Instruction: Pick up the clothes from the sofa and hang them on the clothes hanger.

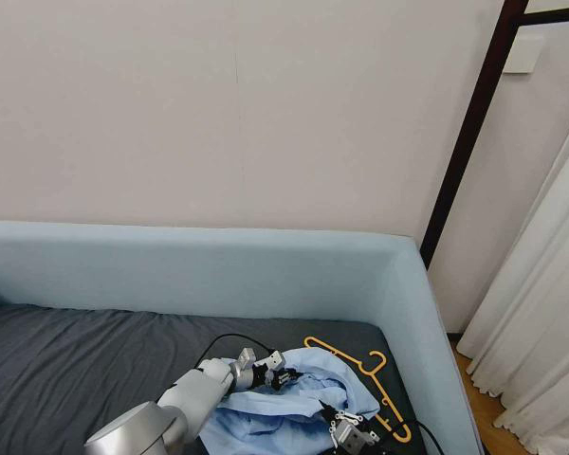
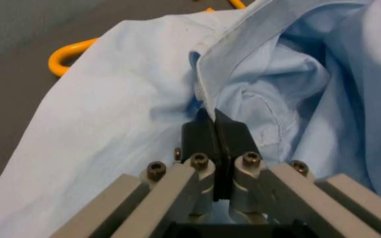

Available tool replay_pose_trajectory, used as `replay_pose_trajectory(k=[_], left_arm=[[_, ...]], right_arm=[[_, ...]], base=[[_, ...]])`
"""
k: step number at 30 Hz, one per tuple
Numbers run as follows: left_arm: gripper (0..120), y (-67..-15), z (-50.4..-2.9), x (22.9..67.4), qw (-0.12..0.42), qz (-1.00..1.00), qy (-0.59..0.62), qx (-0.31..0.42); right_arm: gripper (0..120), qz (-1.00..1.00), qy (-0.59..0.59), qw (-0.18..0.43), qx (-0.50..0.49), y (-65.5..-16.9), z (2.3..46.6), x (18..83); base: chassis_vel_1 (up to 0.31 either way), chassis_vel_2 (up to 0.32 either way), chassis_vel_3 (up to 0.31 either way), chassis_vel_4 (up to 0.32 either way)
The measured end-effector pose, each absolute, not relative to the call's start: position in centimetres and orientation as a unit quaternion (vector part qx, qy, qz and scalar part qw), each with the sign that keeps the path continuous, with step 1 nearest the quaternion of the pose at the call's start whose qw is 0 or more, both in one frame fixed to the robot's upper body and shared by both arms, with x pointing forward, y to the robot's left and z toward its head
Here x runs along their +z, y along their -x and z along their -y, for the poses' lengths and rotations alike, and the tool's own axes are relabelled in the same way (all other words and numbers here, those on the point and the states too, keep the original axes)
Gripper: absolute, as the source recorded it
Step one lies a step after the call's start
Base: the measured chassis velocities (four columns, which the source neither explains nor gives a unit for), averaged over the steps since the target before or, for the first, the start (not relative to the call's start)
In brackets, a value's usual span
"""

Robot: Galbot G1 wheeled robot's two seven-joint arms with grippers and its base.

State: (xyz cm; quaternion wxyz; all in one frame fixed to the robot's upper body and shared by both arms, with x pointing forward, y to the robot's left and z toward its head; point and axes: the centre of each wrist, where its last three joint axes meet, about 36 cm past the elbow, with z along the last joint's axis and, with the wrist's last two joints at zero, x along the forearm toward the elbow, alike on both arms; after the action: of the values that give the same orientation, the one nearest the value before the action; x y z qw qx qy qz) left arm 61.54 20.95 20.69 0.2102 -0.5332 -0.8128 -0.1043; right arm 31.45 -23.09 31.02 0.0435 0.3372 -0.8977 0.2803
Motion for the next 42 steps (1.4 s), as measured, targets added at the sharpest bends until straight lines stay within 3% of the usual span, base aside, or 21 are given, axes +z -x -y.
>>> replay_pose_trajectory(k=[8, 17, 21, 28, 42], left_arm=[[0, -61.9, -21.3, 21.4, 0.195, 0.814, 0.537, -0.109], [0, -64.6, -24.0, 26.0, 0.103, 0.843, 0.518, -0.102], [0, -66.4, -25.1, 31.0, 0.046, 0.863, 0.498, -0.072], [0, -66.5, -28.2, 38.0, -0.001, 0.876, 0.480, -0.050], [0, -62.7, -37.7, 55.4, -0.090, 0.917, 0.384, -0.051]], right_arm=[[0, 0.899, -0.334, 0.043, 0.281, -31.4, 23.3, 31.1], [0, 0.909, -0.311, 0.043, 0.275, -33.0, 24.3, 31.7], [0, 0.916, -0.292, 0.035, 0.271, -34.6, 25.1, 33.6], [0, 0.923, -0.270, 0.014, 0.274, -37.6, 26.5, 37.2], [0, 0.914, -0.257, -0.083, 0.304, -51.4, 27.1, 50.3]], base=[[0.000, 0.000, 0.000, 0.000], [0.000, 0.000, 0.000, 0.000], [0.000, 0.000, 0.000, 0.000], [0.000, 0.000, 0.000, 0.000], [0.000, 0.000, 0.000, 0.000]])
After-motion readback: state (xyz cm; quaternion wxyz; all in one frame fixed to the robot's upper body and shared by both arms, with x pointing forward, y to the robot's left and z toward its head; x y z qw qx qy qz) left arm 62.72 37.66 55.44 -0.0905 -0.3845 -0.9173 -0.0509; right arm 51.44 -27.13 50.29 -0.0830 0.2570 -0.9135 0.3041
